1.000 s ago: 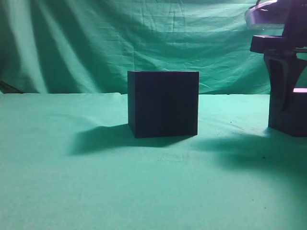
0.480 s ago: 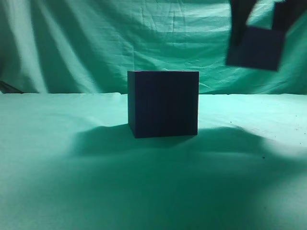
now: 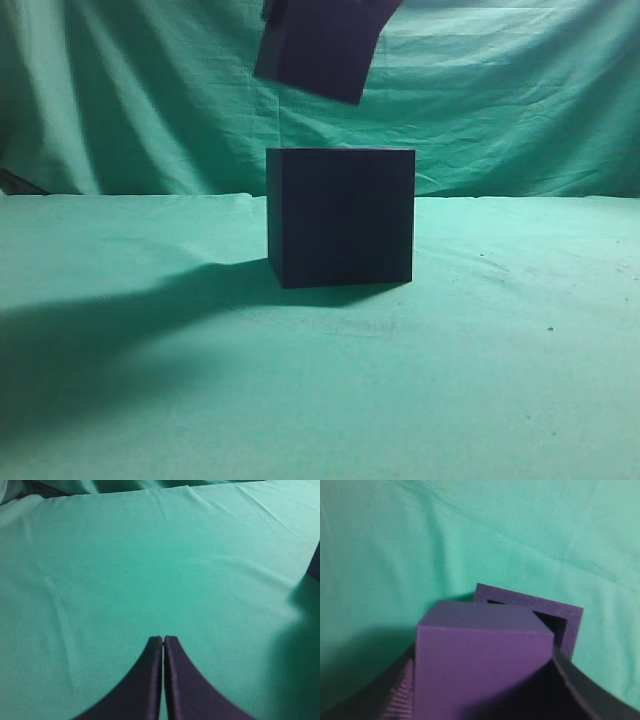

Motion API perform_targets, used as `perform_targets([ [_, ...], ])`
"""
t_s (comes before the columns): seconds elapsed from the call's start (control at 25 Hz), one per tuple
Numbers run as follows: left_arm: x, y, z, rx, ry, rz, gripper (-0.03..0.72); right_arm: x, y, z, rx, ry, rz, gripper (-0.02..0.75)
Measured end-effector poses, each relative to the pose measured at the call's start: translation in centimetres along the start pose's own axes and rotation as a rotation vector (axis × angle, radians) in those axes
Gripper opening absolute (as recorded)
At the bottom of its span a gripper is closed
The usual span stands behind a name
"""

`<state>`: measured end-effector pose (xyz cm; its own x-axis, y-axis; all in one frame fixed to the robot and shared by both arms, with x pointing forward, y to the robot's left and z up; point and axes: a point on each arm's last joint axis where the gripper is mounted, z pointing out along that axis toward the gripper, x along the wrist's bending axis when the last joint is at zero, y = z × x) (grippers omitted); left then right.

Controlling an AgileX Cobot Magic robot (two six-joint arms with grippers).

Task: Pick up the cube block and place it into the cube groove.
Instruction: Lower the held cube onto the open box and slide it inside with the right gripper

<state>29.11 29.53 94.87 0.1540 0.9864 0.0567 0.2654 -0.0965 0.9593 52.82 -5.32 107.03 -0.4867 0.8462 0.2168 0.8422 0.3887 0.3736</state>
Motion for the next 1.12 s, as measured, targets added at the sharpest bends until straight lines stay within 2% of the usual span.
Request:
perform_targets([
  [0.28, 0.0, 0.0, 0.0, 0.000, 0.000, 0.000, 0.000, -0.3, 0.2, 3.1, 0.046, -0.029, 0.055, 0.426],
  [0.72, 0.0, 0.0, 0.0, 0.000, 0.000, 0.000, 0.000, -0.9, -0.1, 3.0, 0.079, -0.114, 0.074, 0.426],
  [1.12, 0.0, 0.0, 0.0, 0.000, 0.000, 0.000, 0.000, -1.1, -0.5, 2.9, 0.125, -0.138, 0.106, 0.426],
])
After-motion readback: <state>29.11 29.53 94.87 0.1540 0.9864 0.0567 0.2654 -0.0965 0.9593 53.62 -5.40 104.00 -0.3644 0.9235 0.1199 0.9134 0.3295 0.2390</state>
